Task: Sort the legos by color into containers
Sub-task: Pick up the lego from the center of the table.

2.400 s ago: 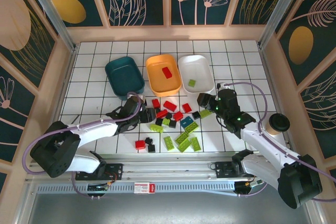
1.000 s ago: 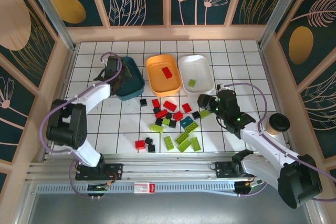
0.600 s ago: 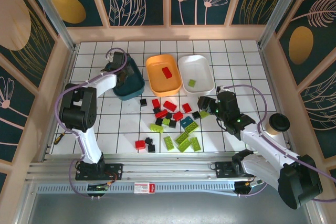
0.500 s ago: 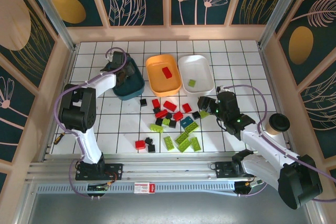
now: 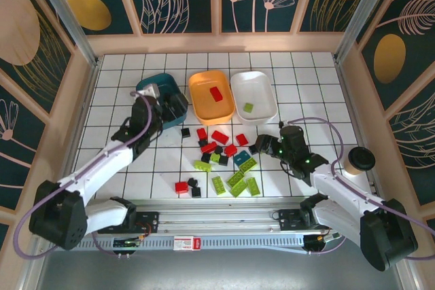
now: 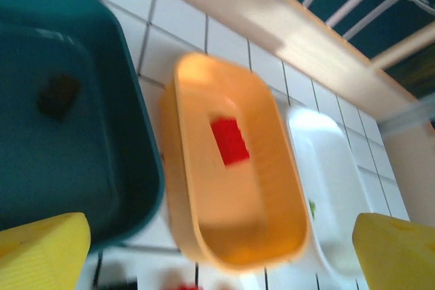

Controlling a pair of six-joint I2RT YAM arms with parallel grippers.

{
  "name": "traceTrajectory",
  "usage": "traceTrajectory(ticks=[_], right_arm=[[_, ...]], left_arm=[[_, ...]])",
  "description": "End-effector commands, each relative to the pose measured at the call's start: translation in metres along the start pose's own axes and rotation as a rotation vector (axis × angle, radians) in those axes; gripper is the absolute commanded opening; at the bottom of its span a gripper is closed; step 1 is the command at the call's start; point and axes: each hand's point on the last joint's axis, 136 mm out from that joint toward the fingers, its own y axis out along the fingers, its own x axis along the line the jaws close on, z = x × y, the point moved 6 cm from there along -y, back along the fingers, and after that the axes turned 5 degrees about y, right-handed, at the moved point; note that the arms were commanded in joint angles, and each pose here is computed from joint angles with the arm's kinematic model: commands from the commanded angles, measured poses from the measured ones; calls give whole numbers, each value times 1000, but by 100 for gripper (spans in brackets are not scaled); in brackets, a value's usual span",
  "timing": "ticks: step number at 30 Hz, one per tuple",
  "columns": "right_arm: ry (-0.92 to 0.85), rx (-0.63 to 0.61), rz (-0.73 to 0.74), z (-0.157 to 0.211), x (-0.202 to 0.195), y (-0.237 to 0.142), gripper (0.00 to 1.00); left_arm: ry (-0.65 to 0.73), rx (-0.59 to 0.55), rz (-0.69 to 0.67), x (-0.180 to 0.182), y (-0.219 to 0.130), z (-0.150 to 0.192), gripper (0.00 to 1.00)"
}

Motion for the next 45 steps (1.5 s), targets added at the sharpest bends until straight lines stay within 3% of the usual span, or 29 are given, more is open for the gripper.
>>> traceTrajectory(ticks=[1, 10, 24, 30, 37, 41, 45], right_arm=[[44, 31, 39, 13, -11, 4, 71], [276, -102, 125, 0, -23, 17, 71], [269, -111, 248, -9, -24, 40, 71], [215, -29, 316, 2, -23, 56, 69], [178, 13, 381, 17, -41, 56, 54], [178, -13, 382, 12, -48, 49, 35], [152, -65, 358, -4, -46, 38, 25]], left_arm=[[-49, 14, 54, 4, -13, 19, 99], [-71, 23, 76, 29, -38, 54, 99], [-52, 45, 65, 40, -42, 67, 99], [-57, 55, 48, 46, -42, 73, 99], [-50, 40, 36, 47, -46, 71, 99], [-44, 50, 32, 47, -44, 72, 99], [-43, 74, 32, 49, -42, 77, 99]])
